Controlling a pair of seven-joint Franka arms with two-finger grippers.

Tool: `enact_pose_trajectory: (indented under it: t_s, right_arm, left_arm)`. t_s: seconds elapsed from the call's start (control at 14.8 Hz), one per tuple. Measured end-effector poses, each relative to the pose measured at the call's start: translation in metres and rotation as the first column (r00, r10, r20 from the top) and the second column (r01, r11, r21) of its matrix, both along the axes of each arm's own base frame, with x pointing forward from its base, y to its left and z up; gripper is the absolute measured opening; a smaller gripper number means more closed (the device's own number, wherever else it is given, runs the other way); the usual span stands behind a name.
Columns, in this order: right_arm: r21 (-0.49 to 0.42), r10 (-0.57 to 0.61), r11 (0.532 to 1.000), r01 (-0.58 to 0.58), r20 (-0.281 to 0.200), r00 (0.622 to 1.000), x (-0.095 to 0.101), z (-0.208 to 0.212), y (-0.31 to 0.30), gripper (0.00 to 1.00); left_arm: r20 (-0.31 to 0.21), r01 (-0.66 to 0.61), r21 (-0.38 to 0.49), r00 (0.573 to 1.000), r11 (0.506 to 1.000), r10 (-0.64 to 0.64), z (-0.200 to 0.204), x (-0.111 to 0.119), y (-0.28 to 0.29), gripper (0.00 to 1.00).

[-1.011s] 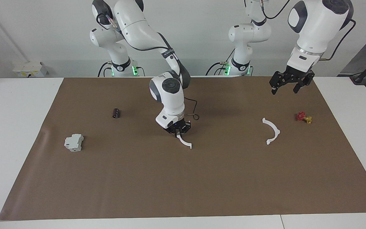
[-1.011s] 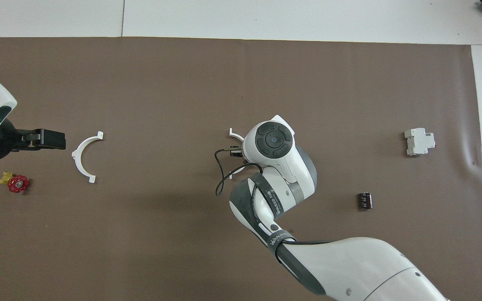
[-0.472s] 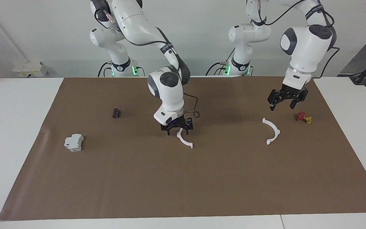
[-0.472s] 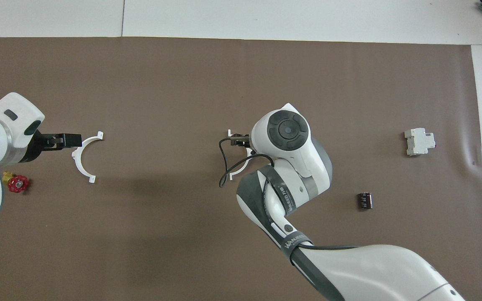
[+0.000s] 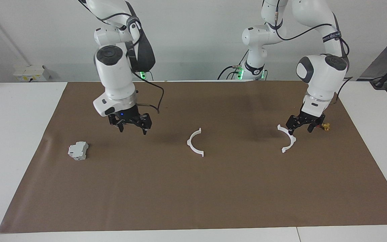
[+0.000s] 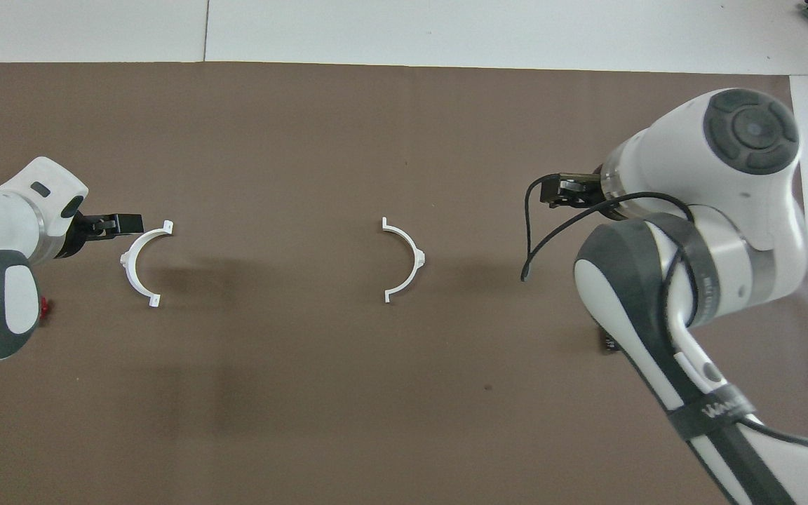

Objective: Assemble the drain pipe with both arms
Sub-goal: 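Release the half-ring at center while the left gripper grasps the other half-ring, then carry the second half-ring with the left gripper to the centered half-ring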

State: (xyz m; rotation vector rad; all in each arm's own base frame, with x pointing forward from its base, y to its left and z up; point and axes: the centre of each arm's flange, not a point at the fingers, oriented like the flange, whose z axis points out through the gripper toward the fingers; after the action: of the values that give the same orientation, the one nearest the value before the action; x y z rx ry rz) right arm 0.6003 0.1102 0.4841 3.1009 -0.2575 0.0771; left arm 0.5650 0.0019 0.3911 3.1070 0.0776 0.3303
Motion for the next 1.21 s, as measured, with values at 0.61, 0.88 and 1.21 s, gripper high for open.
enact_pose_trajectory:
  t_s: [0.61,0.88,1.21]
  right_arm:
    - [0.004,0.072,0.997,-0.072,-0.095,0.993,-0.029,0.045,-0.141,1.00]
    - [0.003,0.078,0.997,-0.078,-0.043,0.996,-0.047,0.098,-0.139,1.00]
    - [0.008,0.111,0.994,-0.110,-0.075,0.991,-0.062,0.147,-0.139,1.00]
  left_arm:
    - [-0.073,0.045,0.004,0.996,0.999,-0.044,-0.080,-0.007,0.030,1.00]
    - [-0.081,0.044,0.003,0.996,0.999,-0.044,-0.086,-0.012,0.031,1.00]
    - [-0.076,0.041,0.002,0.996,0.999,-0.041,-0.093,-0.016,0.029,0.94]
